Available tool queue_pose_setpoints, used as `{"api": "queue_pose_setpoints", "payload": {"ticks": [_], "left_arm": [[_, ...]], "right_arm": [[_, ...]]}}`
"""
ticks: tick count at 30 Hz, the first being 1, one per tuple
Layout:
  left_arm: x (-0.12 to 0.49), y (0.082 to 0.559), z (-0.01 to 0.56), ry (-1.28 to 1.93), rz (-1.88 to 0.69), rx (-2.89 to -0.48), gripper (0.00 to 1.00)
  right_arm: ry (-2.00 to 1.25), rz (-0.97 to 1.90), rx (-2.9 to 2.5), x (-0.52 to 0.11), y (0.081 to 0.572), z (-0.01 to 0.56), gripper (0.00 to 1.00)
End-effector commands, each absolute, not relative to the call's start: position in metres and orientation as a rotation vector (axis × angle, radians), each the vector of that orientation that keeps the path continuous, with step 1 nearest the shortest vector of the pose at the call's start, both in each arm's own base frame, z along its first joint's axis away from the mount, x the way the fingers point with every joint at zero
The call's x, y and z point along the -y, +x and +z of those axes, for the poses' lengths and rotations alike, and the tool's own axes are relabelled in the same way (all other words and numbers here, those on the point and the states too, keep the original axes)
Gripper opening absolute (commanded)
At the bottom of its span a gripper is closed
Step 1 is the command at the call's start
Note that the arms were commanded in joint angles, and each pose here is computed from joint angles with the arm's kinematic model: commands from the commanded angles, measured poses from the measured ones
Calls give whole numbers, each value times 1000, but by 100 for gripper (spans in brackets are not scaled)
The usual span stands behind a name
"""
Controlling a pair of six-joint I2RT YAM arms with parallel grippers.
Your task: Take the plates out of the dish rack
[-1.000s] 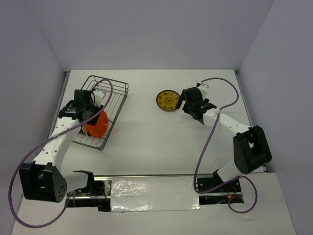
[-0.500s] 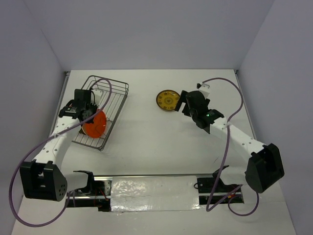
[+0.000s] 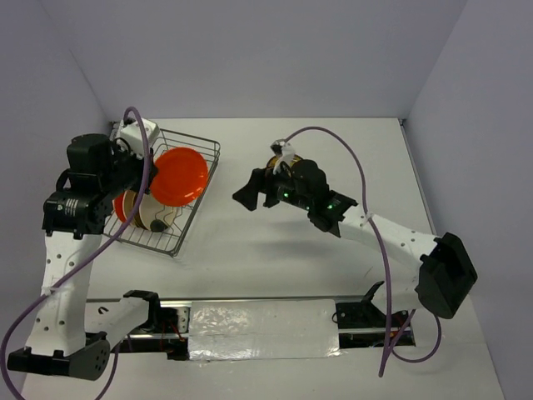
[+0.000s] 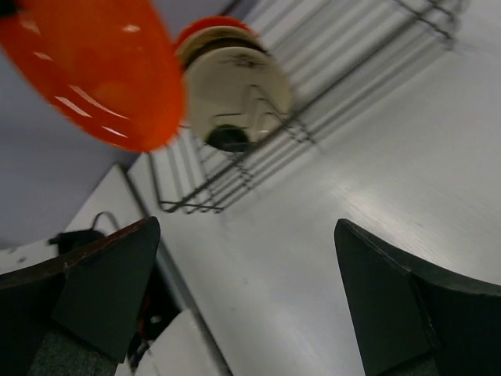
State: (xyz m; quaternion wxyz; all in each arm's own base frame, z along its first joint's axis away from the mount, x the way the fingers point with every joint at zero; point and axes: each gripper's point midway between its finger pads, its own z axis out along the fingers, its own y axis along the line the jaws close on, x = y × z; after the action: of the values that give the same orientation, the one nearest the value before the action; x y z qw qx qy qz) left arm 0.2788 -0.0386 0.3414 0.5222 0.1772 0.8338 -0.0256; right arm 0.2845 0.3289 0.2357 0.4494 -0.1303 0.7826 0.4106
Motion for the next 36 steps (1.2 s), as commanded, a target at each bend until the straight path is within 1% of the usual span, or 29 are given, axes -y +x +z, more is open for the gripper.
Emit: {"api": "queue_pose_setpoints", "payload": {"ticks": [1,2,5,6,8,9,10,11,12,13,14,15,16,17,18,19,20,21,23,24,25,26,28,29,34,36], "left_arm": [[91,262,327,561,-425,-2036,0],[96,261,324,583,-461,-2040,0],[114,252,322,654,-603,-2034,0],[117,250,322,665,-634,-2028,0],[124,248,325,666,-683,-2009,0],[124,249,324,664,-689,-2008,0],[125,250,322,667,-697,-2012,1],[125,251,321,673,-698,-2016,6],[125,251,319,673,-699,-2023,8],[125,252,316,673,-705,-2036,6],[125,254,313,670,-704,-2044,5],[124,255,311,659,-697,-2053,11],[122,259,311,640,-684,-2058,20],[111,268,304,589,-600,-2092,56],[102,275,302,541,-533,-2108,79],[90,282,298,469,-455,-2137,97],[66,294,294,392,-290,-2160,99],[54,298,292,353,-210,-2172,99],[30,306,287,283,-48,-2171,99],[10,305,289,224,75,-2159,100],[2,304,281,213,127,-2167,99],[-4,306,282,202,167,-2148,100],[-12,301,278,211,226,-2145,99],[-14,299,278,211,242,-2139,99],[-27,287,280,221,328,-2113,99],[-30,283,283,219,344,-2096,99]], "right_arm": [[-597,1372,-1535,-380,246,335,100],[-600,1401,-1487,-385,243,346,100],[-553,1418,-1508,-393,250,345,99],[-536,1405,-1536,-397,256,337,97],[-527,1406,-1530,-400,259,337,91],[-524,1419,-1535,-402,260,334,84],[-521,1426,-1540,-402,259,330,69],[-523,1434,-1537,-403,259,329,61],[-519,1435,-1537,-403,259,327,41],[-511,1429,-1541,-402,261,325,30],[-505,1426,-1534,-401,260,326,23],[-493,1414,-1543,-398,262,322,10],[-482,1407,-1539,-394,262,324,6],[-465,1393,-1551,-391,263,321,5],[-406,1345,-1584,-383,273,311,4],[-358,1315,-1608,-376,279,306,4],[-235,1221,-1687,-358,298,289,2],[-182,1172,-1740,-351,303,275,0],[-1,1022,-1905,-319,319,230,0],[104,907,-1940,-299,331,211,0],[177,830,-1983,-279,339,192,0],[235,778,-2024,-264,338,167,0],[317,733,-2028,-241,349,145,0],[332,715,-2065,-231,343,123,0],[353,682,-2150,-210,348,70,1],[354,657,-2192,-205,348,52,4]]}}
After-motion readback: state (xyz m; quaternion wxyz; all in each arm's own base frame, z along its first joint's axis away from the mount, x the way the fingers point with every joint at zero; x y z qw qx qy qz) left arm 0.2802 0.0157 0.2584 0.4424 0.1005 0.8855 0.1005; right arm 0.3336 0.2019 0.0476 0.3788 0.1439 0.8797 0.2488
